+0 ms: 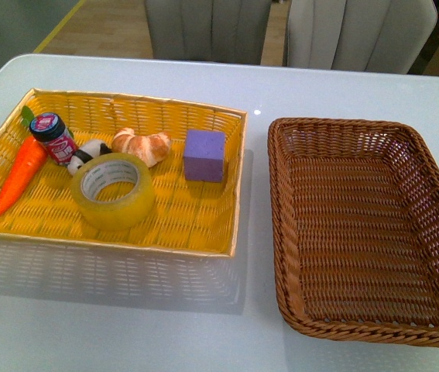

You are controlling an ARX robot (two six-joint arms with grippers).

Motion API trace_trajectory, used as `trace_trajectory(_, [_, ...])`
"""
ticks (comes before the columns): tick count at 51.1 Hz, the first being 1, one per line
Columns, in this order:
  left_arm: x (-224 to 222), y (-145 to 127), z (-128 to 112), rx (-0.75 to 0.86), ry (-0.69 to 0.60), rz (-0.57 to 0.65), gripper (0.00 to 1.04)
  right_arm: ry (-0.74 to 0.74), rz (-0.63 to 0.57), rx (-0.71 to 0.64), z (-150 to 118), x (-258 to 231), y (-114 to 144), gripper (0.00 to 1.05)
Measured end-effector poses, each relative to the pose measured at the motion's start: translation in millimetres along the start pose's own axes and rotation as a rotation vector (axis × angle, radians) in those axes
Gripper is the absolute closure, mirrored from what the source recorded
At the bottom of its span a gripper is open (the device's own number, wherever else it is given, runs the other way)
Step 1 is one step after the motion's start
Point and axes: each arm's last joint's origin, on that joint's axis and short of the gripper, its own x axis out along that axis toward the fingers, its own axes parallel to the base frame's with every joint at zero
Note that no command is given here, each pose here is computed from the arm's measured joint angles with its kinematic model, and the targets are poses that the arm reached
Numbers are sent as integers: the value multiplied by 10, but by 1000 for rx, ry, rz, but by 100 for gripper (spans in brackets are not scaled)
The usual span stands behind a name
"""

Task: Move tape to another basket

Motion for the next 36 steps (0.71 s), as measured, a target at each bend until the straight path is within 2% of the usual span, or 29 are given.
trace_trajectory(7, [0,0,0,0,0,0,9,-1,5,2,30,-172,62,75])
trace_trajectory(13, [0,0,0,0,0,0,9,6,8,3,56,-370,127,103])
trace_trajectory(20, [0,0,0,0,0,0,9,14,-16,6,144,-487,195,103])
trace_trajectory(24, [0,0,0,0,0,0,9,4,11,5,168,-567,251,103])
trace_trajectory(36, [0,0,0,0,0,0,9,3,10,5,169,-766,258,103])
